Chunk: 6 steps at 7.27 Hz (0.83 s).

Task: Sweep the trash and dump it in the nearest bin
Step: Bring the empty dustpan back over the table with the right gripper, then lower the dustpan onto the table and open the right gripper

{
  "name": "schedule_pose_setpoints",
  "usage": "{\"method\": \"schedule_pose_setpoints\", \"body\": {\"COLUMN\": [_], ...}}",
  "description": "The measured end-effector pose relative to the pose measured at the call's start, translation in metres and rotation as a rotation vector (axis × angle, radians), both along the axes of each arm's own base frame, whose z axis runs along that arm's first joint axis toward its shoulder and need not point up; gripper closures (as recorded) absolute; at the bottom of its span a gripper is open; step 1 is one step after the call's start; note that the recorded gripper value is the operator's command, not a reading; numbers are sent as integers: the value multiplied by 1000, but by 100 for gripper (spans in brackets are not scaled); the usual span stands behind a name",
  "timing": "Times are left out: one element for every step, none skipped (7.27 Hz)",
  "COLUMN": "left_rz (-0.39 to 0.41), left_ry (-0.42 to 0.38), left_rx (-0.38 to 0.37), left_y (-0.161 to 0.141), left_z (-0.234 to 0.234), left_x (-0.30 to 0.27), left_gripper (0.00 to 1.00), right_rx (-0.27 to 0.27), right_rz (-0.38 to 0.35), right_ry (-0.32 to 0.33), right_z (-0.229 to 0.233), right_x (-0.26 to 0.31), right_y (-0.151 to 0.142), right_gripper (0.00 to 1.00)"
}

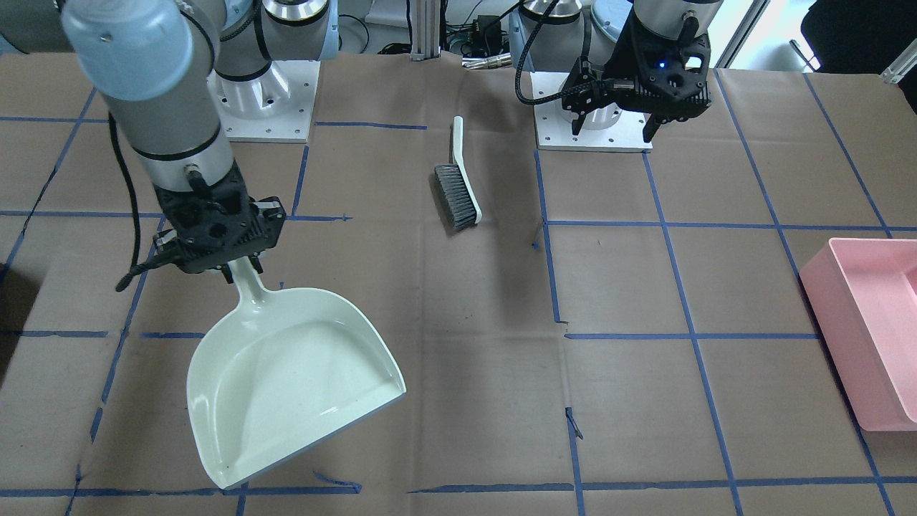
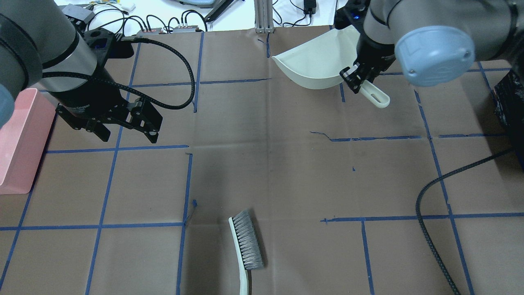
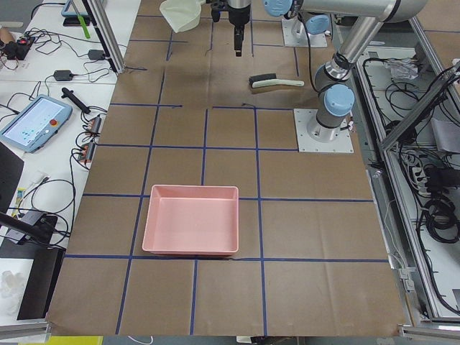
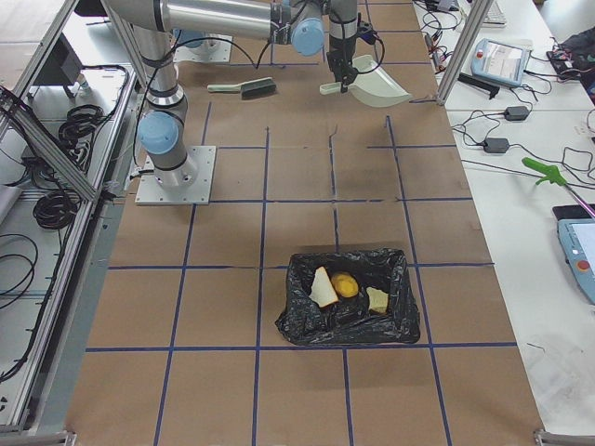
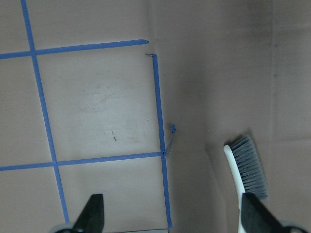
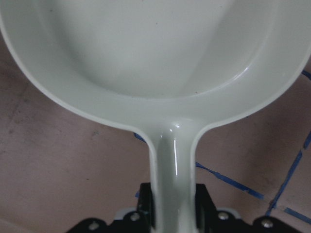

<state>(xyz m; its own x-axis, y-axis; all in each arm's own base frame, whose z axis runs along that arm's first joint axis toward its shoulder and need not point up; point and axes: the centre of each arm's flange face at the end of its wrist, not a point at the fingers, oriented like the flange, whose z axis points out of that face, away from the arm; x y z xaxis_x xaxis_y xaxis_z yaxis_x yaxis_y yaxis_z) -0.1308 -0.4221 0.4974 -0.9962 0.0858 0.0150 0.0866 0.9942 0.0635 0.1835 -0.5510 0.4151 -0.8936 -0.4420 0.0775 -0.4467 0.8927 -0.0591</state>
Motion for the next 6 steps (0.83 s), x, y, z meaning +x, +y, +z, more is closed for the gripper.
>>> {"method": "schedule_pose_setpoints", "body": {"left_rz": [0,0,0,0,0,0], "left_ry": [0,0,0,0,0,0], "left_rx": [0,1,2,2,1,1], "left_y": [0,0,0,0,0,0], "left_z": [0,-1,-1,-1,-1,-1], "left_x": [0,0,0,0,0,0], "left_gripper": [0,0,0,0,0,0], "right_rx": [5,11,16,22,33,48], "right_rz": [-38,-69,-98,-128,-169,-231], "right_ry": [-7,-11,-13,-11,-5,1], "right_z": [-9,-19,-29,-41,-59,-81], "right_x": [30,62,97,131,161,183], "right_y": [-1,-3,-5,-8,-11,-17], "right_gripper": [100,100,100,100,100,100]}}
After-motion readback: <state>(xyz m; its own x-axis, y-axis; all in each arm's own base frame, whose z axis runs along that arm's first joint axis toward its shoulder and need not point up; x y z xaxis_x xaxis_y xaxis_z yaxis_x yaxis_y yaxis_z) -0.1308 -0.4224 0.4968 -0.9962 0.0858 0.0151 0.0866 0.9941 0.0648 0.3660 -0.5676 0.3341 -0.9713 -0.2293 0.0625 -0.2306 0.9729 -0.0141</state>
